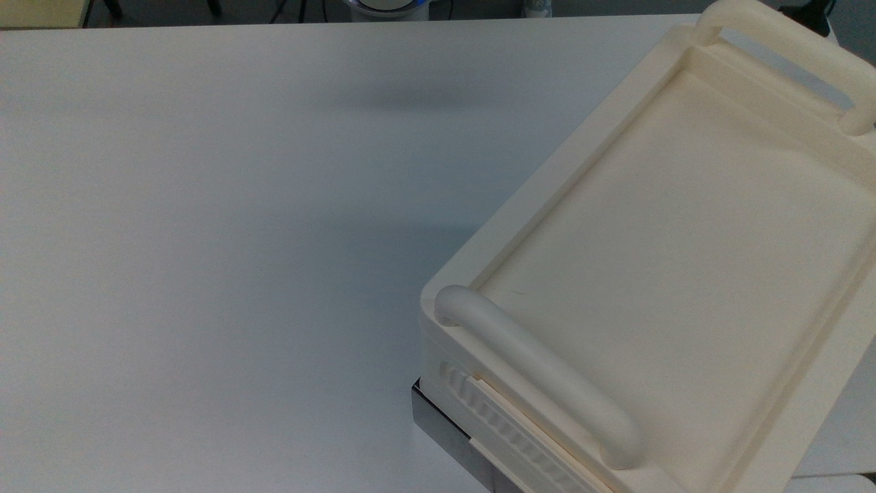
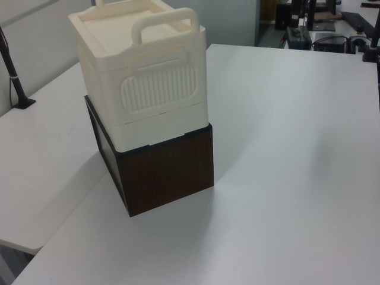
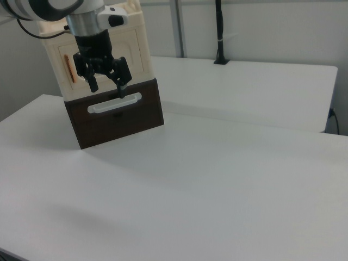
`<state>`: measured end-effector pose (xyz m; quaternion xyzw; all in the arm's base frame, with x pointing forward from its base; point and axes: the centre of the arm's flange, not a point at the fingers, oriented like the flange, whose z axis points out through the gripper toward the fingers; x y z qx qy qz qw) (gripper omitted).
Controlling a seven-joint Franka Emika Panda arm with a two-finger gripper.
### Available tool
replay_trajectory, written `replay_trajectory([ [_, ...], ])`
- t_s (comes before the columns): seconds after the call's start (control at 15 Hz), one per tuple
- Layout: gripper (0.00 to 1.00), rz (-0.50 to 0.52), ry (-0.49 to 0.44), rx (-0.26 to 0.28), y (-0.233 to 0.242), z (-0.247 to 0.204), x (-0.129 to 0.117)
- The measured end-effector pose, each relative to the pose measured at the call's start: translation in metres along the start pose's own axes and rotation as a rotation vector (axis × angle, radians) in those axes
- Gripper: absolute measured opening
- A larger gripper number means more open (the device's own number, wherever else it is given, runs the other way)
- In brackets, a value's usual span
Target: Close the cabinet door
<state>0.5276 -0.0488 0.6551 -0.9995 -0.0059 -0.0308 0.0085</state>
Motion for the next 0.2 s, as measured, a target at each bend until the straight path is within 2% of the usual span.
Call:
replay_trajectory([
  [0.2, 1.00, 0.001, -0.011, 0.001, 0.0007, 0.0052, 0.0004],
])
